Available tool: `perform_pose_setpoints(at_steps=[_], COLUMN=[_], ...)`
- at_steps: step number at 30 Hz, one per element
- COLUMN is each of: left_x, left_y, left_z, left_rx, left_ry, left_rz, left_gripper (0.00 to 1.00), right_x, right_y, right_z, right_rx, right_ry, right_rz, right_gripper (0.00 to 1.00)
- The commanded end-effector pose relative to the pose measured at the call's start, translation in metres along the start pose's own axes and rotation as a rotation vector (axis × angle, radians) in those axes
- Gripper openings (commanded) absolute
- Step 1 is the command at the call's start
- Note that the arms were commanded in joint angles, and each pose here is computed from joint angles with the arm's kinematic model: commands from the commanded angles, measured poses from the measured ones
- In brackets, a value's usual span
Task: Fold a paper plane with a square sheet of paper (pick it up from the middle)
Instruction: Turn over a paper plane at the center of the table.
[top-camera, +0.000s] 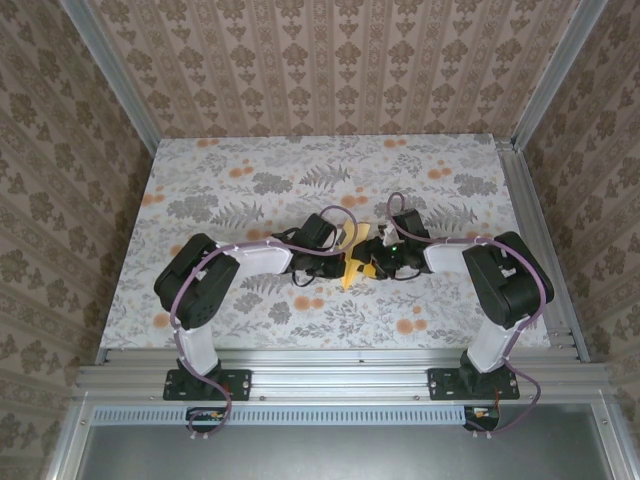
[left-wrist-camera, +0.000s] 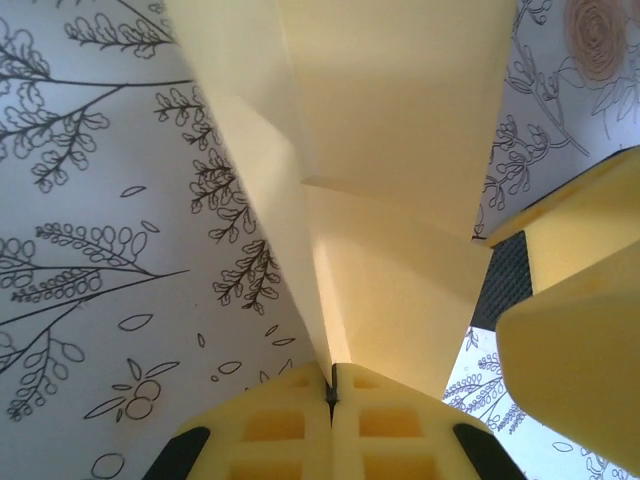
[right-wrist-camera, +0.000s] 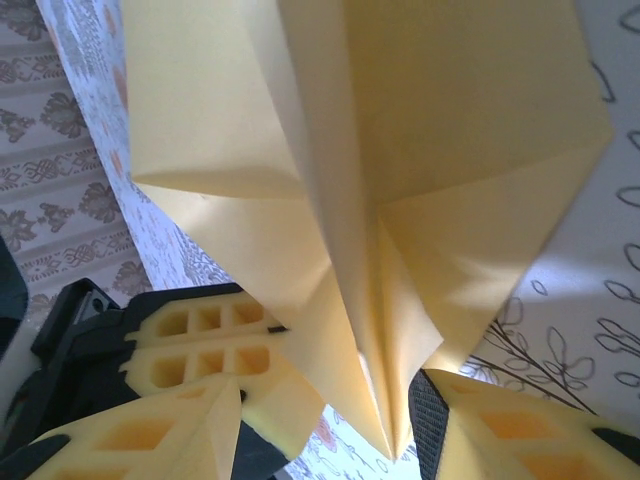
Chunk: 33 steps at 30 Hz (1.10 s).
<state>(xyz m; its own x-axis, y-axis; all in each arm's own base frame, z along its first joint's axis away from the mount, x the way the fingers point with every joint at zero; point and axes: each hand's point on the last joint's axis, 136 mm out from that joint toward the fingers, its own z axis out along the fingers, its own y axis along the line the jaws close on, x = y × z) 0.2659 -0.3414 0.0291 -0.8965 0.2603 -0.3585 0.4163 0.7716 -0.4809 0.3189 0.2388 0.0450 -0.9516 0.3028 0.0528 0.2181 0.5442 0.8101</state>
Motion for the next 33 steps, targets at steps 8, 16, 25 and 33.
perform_pose_setpoints(at_steps=[8,16,25,33], left_x=[-0.011,-0.016,-0.017,-0.018], left_y=[-0.009,-0.017,-0.018,-0.017], left_z=[-0.011,-0.016,-0.018,-0.016], left_rx=[0.075,0.146,0.202,0.208], left_ry=[-0.051,-0.085,-0.098,-0.099], left_rz=[-0.038,-0.083,-0.129,-0.135], left_gripper=[0.04,0.04,0.04,0.05], right_x=[-0.003,-0.006,-0.008,-0.010], right_y=[0.008,-0.001,-0.003,-0.001], right_z=[0.008,0.012,0.015,0.023], right_rx=[-0.001,0.075,0.101,0.093], right_ry=[0.013,0.008,0.005,0.007], right_rz=[-0.020,-0.051,-0.067,-0.067], right_gripper=[0.49,0.38,0.32,0.23])
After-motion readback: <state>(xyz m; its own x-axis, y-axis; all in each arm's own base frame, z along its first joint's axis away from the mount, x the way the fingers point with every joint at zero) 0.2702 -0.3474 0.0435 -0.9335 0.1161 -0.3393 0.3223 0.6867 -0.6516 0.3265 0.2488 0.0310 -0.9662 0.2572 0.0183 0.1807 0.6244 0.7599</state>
